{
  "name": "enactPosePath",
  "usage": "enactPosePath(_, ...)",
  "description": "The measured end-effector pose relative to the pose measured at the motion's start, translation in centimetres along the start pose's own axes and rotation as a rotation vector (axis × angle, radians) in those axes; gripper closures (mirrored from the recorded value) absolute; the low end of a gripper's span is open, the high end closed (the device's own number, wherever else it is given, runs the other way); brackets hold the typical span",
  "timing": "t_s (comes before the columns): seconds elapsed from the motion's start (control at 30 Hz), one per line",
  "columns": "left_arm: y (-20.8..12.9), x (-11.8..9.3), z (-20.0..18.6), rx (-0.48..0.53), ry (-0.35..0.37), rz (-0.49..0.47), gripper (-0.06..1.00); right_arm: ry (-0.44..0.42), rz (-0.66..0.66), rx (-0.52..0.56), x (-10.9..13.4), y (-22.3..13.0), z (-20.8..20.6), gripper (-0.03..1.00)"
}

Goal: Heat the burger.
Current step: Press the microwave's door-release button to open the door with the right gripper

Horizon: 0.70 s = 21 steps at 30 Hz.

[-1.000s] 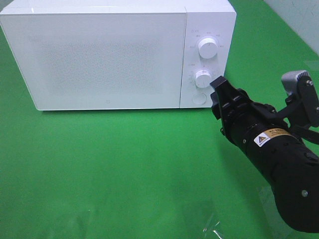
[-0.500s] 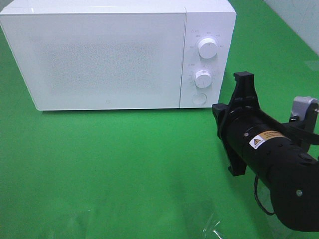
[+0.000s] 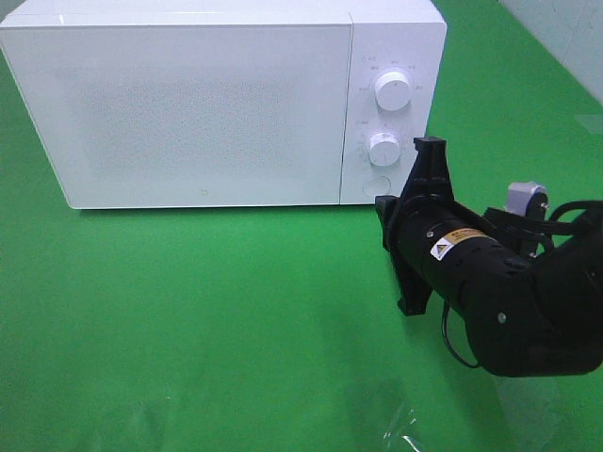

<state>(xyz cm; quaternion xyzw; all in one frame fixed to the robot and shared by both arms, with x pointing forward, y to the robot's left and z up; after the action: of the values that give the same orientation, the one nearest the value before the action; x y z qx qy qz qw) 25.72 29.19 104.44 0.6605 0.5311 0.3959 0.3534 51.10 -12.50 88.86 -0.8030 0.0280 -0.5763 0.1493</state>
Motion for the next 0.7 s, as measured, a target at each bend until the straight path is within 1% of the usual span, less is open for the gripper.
enactPosePath(0.1,0.0,0.0,0.0,0.0,0.0,0.0,-0.03,-0.011,0.012,-0.001,0.0,0.1,0.8,0.94)
enactPosePath(0.17,0.0,0.0,0.0,0.0,0.0,0.0,-0.03,-0.02,0.033,-0.012,-0.1,0.6,2.2,0.94)
enactPosePath(0.33,0.0,0.0,0.0,0.0,0.0,0.0,-0.03,-0.029,0.033,-0.025,-0.1,1.1,3.5,0.94)
enactPosePath(0.43,0.0,0.0,0.0,0.0,0.0,0.0,-0.03,-0.054,0.054,-0.036,-0.4,1.2,4.5,0.94)
enactPosePath(0.7,0.0,0.0,0.0,0.0,0.0,0.0,-0.03,-0.048,0.079,-0.058,-0.3,1.6,6.4,0.94)
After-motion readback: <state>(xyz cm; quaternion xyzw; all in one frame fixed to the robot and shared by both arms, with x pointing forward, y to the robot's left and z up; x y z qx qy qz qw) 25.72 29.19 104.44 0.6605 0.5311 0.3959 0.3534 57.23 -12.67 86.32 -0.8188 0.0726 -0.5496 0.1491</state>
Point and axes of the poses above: a point on each arm's last joint axis where the gripper is mounted, z pointing out along that axis toward the gripper, x along the wrist's bending axis when the last joint is at zero, y = z × x, the point moved 3 cm from there along z, pointing out along that axis toward the gripper, and after that the axes turned 13 degrees about z, right-handed, at the moved point
